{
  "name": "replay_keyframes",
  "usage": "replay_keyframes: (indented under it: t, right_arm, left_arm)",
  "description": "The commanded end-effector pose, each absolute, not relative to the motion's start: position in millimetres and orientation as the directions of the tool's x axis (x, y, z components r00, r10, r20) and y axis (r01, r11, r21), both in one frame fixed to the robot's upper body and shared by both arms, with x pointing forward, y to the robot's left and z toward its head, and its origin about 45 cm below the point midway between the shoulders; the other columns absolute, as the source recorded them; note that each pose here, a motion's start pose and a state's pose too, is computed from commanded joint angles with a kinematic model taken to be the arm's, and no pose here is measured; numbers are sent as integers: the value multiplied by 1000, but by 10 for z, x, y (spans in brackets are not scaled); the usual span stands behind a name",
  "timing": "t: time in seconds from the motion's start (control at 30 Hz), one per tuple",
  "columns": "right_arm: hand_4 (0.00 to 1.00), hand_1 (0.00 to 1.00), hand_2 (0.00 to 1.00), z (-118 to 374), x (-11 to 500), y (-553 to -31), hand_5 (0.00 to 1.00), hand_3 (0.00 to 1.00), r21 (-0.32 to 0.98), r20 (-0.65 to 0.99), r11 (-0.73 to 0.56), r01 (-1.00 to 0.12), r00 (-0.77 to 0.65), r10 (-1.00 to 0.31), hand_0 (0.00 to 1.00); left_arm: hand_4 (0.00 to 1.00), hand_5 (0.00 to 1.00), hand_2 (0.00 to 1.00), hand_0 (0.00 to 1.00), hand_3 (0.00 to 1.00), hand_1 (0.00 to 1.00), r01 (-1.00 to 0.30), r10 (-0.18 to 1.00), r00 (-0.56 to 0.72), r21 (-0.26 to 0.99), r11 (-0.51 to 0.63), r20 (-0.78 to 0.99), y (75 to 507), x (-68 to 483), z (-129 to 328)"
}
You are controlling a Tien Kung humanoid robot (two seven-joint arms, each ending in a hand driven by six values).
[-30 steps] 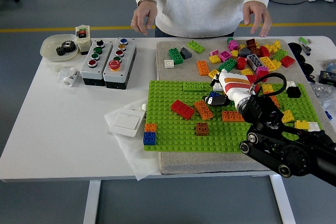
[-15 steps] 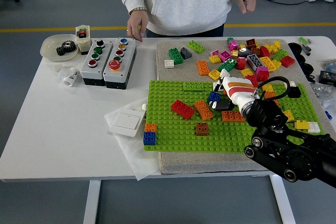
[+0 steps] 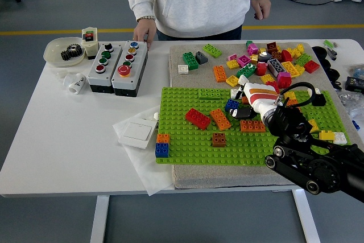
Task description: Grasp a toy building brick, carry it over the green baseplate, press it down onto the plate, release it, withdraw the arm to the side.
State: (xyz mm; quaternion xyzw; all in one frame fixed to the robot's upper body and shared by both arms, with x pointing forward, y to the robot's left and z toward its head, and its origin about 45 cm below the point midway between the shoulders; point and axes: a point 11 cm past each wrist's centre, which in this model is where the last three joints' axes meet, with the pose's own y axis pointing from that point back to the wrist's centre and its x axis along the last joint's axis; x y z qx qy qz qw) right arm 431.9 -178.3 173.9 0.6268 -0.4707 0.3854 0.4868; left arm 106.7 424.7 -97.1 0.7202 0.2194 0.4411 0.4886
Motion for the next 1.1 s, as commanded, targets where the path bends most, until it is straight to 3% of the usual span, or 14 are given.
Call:
replay_keyframes:
  t: [0.53,0.57,0.73,0.77,1.1]
  right_arm:
    - [778,569,631,1663,4299,-1750,445,560,264,940,-91,-960,277,-199,551]
    - [765,513,577,1663,4298,-1748,437,539,263,940,-92,-960,277,-198,508]
    - [765,513,577,1678,4293,-1732,437,539,251,945,-103,-962,267,-189,508]
    - [754,472,538,1683,4294,-1729,446,511,249,946,-105,-963,265,-188,435]
    - [745,456,523,1746,4321,-1736,453,504,223,954,-117,-968,241,-177,399]
  left_arm:
    - [621,614,781,794,587,773,-108,745,522,899,-425,415,4245,1036,-979]
    - [621,614,781,796,587,775,-108,745,522,899,-426,415,4245,1035,-979]
    - [621,614,781,796,587,775,-107,746,522,899,-425,415,4243,1032,-980]
    - [621,614,782,796,587,775,-108,746,521,899,-425,415,4243,1034,-980]
    - [621,614,781,794,587,774,-116,745,519,898,-425,419,4242,1073,-972]
